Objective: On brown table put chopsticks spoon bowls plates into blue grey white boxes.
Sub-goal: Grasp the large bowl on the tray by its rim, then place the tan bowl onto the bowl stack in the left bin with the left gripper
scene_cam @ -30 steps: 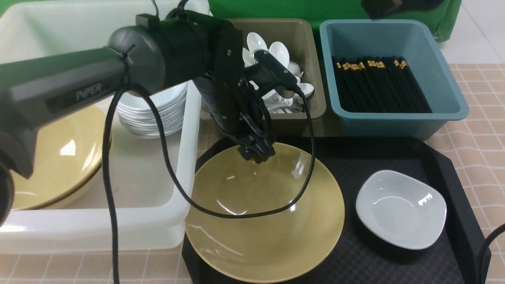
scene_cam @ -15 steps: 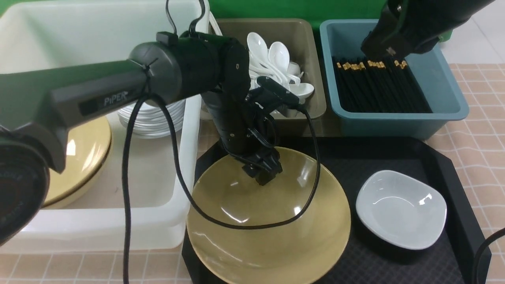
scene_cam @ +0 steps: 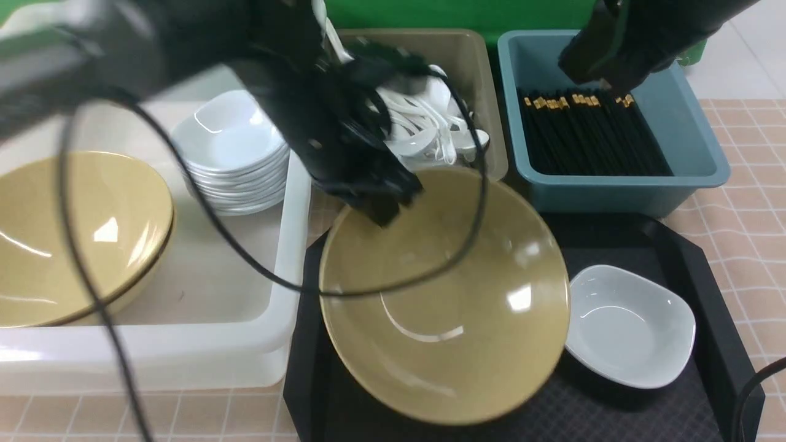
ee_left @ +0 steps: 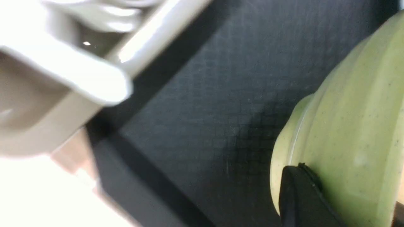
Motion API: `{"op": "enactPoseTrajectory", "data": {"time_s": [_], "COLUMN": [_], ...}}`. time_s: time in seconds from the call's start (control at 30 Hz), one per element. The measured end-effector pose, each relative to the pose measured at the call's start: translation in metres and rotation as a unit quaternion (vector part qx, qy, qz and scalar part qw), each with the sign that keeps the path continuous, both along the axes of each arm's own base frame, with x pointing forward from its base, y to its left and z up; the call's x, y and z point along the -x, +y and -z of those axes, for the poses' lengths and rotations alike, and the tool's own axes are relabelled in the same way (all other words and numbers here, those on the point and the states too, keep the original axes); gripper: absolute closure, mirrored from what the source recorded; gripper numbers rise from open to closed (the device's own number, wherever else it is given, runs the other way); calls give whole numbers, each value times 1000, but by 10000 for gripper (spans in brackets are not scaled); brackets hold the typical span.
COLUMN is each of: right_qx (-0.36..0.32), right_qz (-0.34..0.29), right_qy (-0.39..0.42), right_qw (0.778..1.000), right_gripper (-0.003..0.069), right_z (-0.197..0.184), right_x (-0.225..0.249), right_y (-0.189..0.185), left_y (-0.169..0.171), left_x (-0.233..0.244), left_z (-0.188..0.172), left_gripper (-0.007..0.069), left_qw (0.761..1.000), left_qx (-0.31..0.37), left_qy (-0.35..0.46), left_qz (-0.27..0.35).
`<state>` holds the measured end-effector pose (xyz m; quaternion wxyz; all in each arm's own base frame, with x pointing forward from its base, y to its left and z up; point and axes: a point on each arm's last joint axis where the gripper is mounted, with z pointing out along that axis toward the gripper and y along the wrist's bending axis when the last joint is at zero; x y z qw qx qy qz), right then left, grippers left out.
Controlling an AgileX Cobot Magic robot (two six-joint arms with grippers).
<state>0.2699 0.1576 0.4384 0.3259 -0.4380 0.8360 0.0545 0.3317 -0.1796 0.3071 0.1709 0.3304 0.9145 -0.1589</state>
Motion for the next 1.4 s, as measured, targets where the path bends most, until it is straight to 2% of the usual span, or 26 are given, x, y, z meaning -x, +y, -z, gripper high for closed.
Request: {"op": "enactPoseTrajectory", "data": {"time_s": [0.07,0.17,0.2,0.3,0.43,0.47,0.63,0.73,0.77,0.93,1.07,1.13,1.17,1.2,1.4], "right_qx": [-4,-19,-21,-43,-51,-49,-45,-44,-43,-39,-38,-38,-38,-38,-28], "right_qz": [-47,-98,-101,-146,-154,-153,-153,-153,-153,-158,-160,-160,-160,-160,-165], "right_qy": [-23,-61,-64,-101,-111,-111,-108,-107,-107,-110,-112,-112,-112,-111,-104], "right_qw": [999,993,993,983,980,981,981,981,981,980,980,980,980,980,980], "right_gripper": [622,622,622,622,622,622,622,622,622,622,622,622,622,622,622], "right_z": [-8,-20,-21,-35,-39,-38,-34,-32,-32,-32,-32,-32,-32,-32,-30], "right_x": [12,26,27,43,47,46,41,40,40,40,40,40,40,40,40], "right_y": [20,41,42,61,64,65,68,69,70,70,70,70,70,70,69], "left_y": [36,82,85,147,209,232,273,285,294,315,325,328,331,331,334], "left_x": [10,25,26,56,96,110,123,117,109,89,77,73,71,71,74], "left_z": [-36,-60,-61,-79,-86,-83,-63,-48,-33,1,22,30,39,39,37], "left_gripper": [617,617,617,617,617,617,617,617,617,612,577,540,496,496,229], "left_qw": [997,988,988,966,929,907,853,844,840,839,834,832,833,834,836], "left_qx": [63,115,119,154,146,138,116,103,94,68,68,67,62,61,33], "left_qy": [-25,-44,-46,-80,-126,-140,-156,-145,-125,-78,-51,-38,-24,-23,-19], "left_qz": [-36,-87,-92,-189,-317,-372,-484,-507,-519,-534,-545,-550,-549,-549,-547]}}
